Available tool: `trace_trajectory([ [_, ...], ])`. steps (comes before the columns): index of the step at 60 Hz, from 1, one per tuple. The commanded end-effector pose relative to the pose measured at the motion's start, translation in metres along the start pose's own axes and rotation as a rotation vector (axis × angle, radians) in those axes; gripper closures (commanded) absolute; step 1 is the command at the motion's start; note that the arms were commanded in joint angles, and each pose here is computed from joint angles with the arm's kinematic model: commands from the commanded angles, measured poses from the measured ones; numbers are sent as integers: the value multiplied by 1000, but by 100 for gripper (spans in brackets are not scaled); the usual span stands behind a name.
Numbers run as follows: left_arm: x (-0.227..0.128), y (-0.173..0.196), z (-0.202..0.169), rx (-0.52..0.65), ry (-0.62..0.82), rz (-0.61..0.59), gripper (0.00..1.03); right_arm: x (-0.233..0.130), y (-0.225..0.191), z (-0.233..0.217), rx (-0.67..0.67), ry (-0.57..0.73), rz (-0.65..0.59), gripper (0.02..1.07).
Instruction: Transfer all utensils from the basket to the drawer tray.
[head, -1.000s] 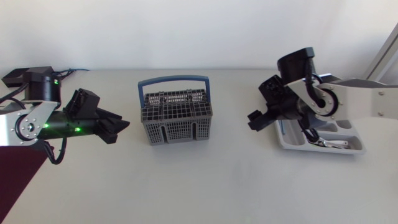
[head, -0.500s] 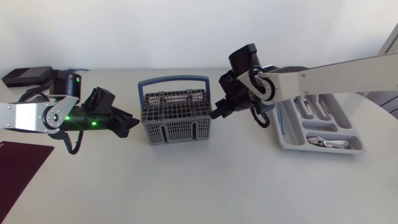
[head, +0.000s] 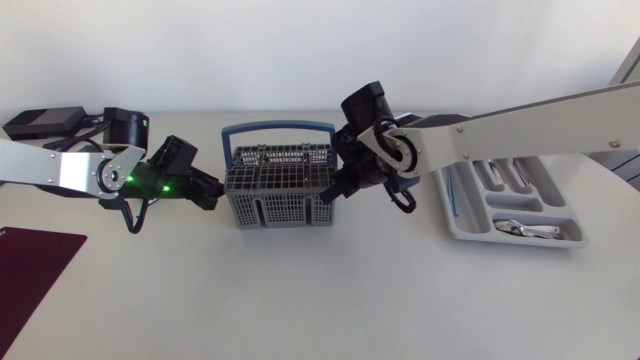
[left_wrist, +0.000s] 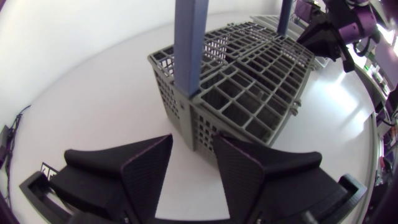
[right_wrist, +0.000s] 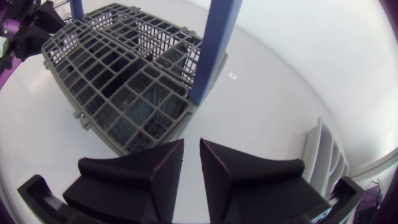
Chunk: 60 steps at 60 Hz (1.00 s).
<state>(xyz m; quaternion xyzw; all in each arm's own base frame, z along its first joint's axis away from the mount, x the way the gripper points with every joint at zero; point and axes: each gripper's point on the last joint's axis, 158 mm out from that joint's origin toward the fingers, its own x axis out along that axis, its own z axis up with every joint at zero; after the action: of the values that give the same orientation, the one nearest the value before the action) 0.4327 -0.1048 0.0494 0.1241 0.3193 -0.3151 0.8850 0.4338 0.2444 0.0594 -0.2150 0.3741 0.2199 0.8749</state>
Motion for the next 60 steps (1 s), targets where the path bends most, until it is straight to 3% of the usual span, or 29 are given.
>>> trace_trajectory([
  [1, 8, -10, 15, 7, -32, -40, 55, -11, 33, 5, -19, -21, 70, 82],
  [23, 17, -33, 16, 42, -16, -70, 55, -33, 23, -7, -21, -22, 52, 82],
  [40, 10, -27, 18, 45, -19, -35, 55, -37, 19, -13, -14, -17, 44, 82],
  [60, 10, -19, 25, 49, -24, -9, 55, -38, -53, -29, 81, 0, -76, 82],
])
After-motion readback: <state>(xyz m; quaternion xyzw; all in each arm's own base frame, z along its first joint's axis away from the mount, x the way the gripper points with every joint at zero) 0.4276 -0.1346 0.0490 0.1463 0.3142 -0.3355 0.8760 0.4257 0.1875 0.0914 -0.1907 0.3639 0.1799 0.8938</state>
